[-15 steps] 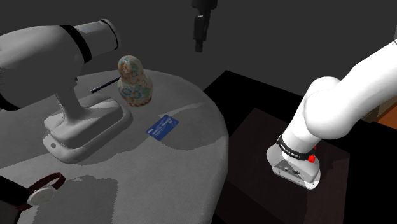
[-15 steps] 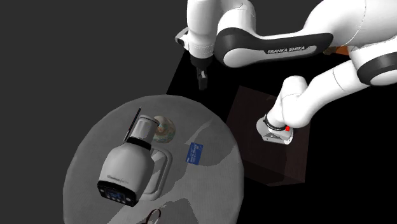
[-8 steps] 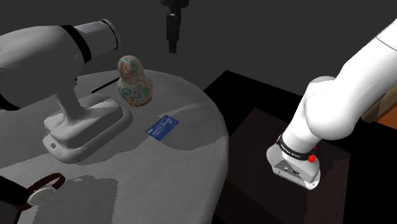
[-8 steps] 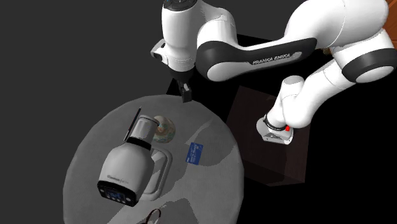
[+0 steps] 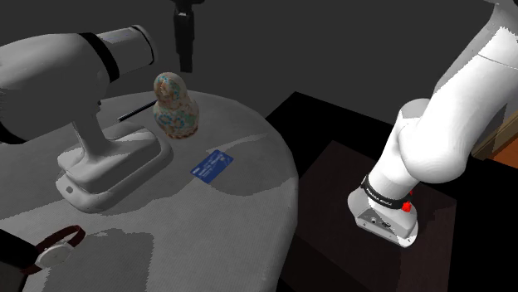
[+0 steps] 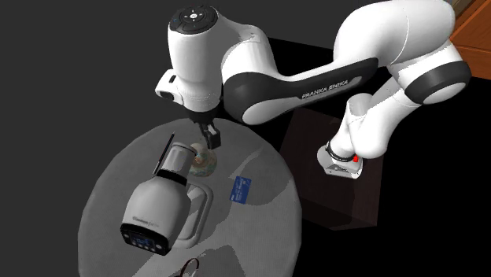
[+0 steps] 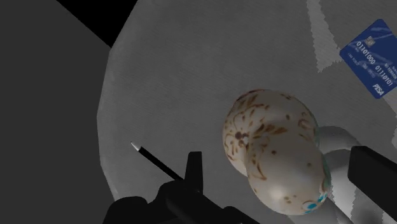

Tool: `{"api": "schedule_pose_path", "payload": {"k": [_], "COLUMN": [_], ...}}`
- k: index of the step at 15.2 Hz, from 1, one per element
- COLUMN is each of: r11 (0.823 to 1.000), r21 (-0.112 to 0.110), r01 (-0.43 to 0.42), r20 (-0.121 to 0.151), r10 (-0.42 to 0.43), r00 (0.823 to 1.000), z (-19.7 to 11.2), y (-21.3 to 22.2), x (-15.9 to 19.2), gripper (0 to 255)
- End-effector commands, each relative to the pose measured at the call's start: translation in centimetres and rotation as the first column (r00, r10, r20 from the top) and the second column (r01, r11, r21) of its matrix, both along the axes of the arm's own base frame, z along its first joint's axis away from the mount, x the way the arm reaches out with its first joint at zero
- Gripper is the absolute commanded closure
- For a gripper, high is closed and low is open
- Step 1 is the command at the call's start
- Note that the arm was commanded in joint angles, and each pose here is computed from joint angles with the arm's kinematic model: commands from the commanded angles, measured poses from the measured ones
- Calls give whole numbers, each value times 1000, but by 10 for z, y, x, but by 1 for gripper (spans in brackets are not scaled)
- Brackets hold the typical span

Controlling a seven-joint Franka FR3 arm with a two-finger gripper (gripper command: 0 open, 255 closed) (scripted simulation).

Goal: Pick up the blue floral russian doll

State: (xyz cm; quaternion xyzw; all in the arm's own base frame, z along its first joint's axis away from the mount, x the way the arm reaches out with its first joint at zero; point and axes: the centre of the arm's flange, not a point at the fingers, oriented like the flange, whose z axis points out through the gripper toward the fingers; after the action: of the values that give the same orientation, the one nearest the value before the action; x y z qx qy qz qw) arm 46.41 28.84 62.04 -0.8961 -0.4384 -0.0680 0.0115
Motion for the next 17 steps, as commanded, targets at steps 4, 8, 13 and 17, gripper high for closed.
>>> {"api": "schedule_pose_path", "payload": {"k": [4, 8, 13, 17], "r11": [996, 996, 996, 996], "r21": [14, 13, 13, 14], "r01": [-88, -88, -88, -88], "r20": [21, 21, 21, 21], "r10": [87, 87, 87, 87], "r00": [996, 996, 996, 996], "z": [1, -21, -33, -33], "y": [42, 42, 43, 42], "x": [2, 2, 2, 2], "gripper": [0, 0, 255, 255]}}
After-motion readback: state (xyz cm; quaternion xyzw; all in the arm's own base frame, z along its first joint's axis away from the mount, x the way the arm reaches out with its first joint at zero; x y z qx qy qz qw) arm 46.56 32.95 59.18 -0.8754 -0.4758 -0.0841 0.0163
